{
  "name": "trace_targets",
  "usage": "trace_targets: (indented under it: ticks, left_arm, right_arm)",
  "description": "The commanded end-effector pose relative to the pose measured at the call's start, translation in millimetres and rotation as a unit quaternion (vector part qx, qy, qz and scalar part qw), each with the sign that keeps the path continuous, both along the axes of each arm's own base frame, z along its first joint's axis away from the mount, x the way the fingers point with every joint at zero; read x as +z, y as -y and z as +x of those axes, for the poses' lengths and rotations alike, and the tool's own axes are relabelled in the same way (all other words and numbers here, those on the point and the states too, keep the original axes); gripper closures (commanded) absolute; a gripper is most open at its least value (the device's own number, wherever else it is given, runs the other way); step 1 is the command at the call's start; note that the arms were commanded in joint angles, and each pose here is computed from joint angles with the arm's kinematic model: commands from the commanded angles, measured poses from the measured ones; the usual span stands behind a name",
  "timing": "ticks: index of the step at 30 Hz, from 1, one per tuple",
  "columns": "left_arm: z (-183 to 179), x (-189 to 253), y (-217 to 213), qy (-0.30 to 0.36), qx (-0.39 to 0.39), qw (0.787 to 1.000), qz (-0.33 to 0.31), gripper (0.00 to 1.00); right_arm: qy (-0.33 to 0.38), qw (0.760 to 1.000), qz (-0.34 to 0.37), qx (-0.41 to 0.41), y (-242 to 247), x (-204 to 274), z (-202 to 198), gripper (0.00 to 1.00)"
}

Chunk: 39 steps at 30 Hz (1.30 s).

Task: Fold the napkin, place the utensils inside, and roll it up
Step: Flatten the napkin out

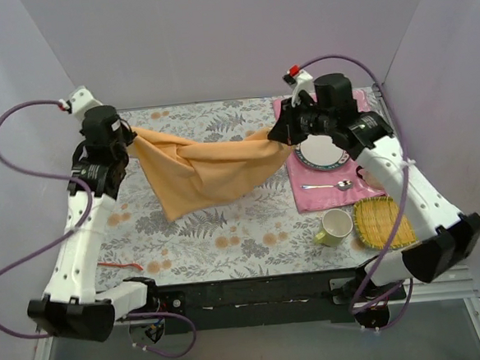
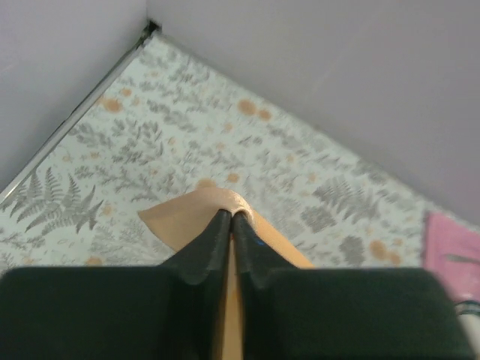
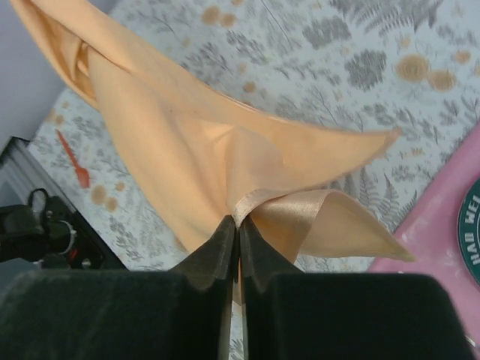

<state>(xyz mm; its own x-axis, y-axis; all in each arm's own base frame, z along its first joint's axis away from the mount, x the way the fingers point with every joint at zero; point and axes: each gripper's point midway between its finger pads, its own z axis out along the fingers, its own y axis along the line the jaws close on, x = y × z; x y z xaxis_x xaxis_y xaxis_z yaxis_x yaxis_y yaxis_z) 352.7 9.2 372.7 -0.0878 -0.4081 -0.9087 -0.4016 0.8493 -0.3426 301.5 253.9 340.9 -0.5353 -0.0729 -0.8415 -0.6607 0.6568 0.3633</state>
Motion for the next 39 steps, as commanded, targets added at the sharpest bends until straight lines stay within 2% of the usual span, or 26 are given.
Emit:
trace_targets:
  ticks: [1, 2, 3, 4, 5, 7, 9, 11, 12, 14, 15, 17, 19, 22, 24, 25, 30, 32, 33, 39]
  left_arm:
    - [25.4, -119.1, -9.5, -0.188, 0.023, 0.981, 0.038, 0.71]
    - [26.8, -117.7, -13.4, -0.191, 0.045, 0.98, 0.032, 0.59]
    - [26.8, -121.9, -11.4, -0.203, 0.04, 0.978, 0.03, 0.55]
    - [29.0, -119.7, -7.9, -0.201, 0.031, 0.979, 0.026, 0.41]
    - [26.5, -115.1, 0.7, -0.191, 0.005, 0.981, 0.013, 0.33]
    - [25.7, -102.3, 9.9, -0.152, -0.025, 0.988, 0.002, 0.23]
    - [20.0, -94.3, 32.6, -0.117, -0.091, 0.989, -0.024, 0.21]
    - [19.5, -92.5, 51.6, -0.099, -0.142, 0.984, -0.046, 0.2]
    - [22.3, -91.2, 79.2, -0.084, -0.215, 0.971, -0.067, 0.19]
    - [27.9, -96.2, 105.6, -0.084, -0.278, 0.952, -0.095, 0.19]
    - [35.6, -106.2, 125.8, -0.101, -0.32, 0.934, -0.126, 0.21]
    - [44.1, -119.7, 143.0, -0.123, -0.353, 0.915, -0.152, 0.25]
    - [58.8, -147.5, 151.6, -0.166, -0.35, 0.903, -0.184, 0.31]
    - [69.3, -179.0, 147.0, -0.193, -0.311, 0.908, -0.203, 0.39]
    - [78.4, -183.9, 147.8, -0.178, -0.305, 0.912, -0.208, 0.45]
    - [79.7, -200.1, 149.6, -0.192, -0.298, 0.909, -0.22, 0.47]
    - [87.7, -237.1, 157.9, -0.227, -0.288, 0.899, -0.238, 0.64]
    - [89.0, -251.0, 160.1, -0.233, -0.276, 0.902, -0.237, 0.66]
    - [89.7, -254.6, 161.3, -0.234, -0.274, 0.901, -0.24, 0.67]
    - [100.2, -303.7, 157.4, -0.28, -0.214, 0.898, -0.264, 0.69]
  right_arm:
    - [-0.148, 0.978, -0.132, -0.067, 18.1, -147.4, 38.2, 0.7]
    - [-0.152, 0.966, -0.181, -0.103, 34.1, -162.3, 50.5, 0.61]
    - [-0.158, 0.955, -0.226, -0.105, 40.2, -173.6, 52.4, 0.54]
    - [-0.178, 0.938, -0.276, -0.108, 47.8, -194.5, 48.6, 0.44]
    - [-0.16, 0.929, -0.31, -0.127, 56.6, -199.1, 50.2, 0.38]
    - [-0.129, 0.939, -0.299, -0.109, 44.3, -186.1, 39.2, 0.27]
    - [-0.115, 0.953, -0.269, -0.078, 24.1, -183.6, 25.7, 0.23]
    - [-0.102, 0.966, -0.23, -0.052, 1.6, -171.9, 13.4, 0.21]
    - [-0.107, 0.969, -0.222, -0.019, -17.0, -177.4, -4.7, 0.21]
    - [-0.116, 0.972, -0.206, 0.016, -38.6, -183.1, -21.8, 0.21]
    - [-0.119, 0.971, -0.203, 0.03, -49.3, -189.9, -30.4, 0.21]
    - [-0.145, 0.969, -0.196, 0.035, -59.2, -203.6, -37.4, 0.23]
    - [-0.158, 0.968, -0.192, 0.035, -65.2, -216.1, -36.8, 0.25]
    - [-0.145, 0.971, -0.192, 0.02, -70.6, -223.7, -23.0, 0.28]
    - [-0.143, 0.969, -0.2, 0.012, -72.8, -230.9, -13.6, 0.33]
    - [-0.138, 0.971, -0.196, 0.01, -76.5, -227.9, -8.4, 0.34]
    - [-0.157, 0.971, -0.179, 0.008, -84.1, -240.0, -4.3, 0.53]
    - [-0.176, 0.97, -0.164, 0.023, -89.4, -249.8, -13.4, 0.6]
    - [-0.184, 0.969, -0.161, 0.027, -91.7, -254.6, -17.9, 0.66]
    - [-0.202, 0.964, -0.167, 0.039, -98.7, -276.4, -37.8, 0.67]
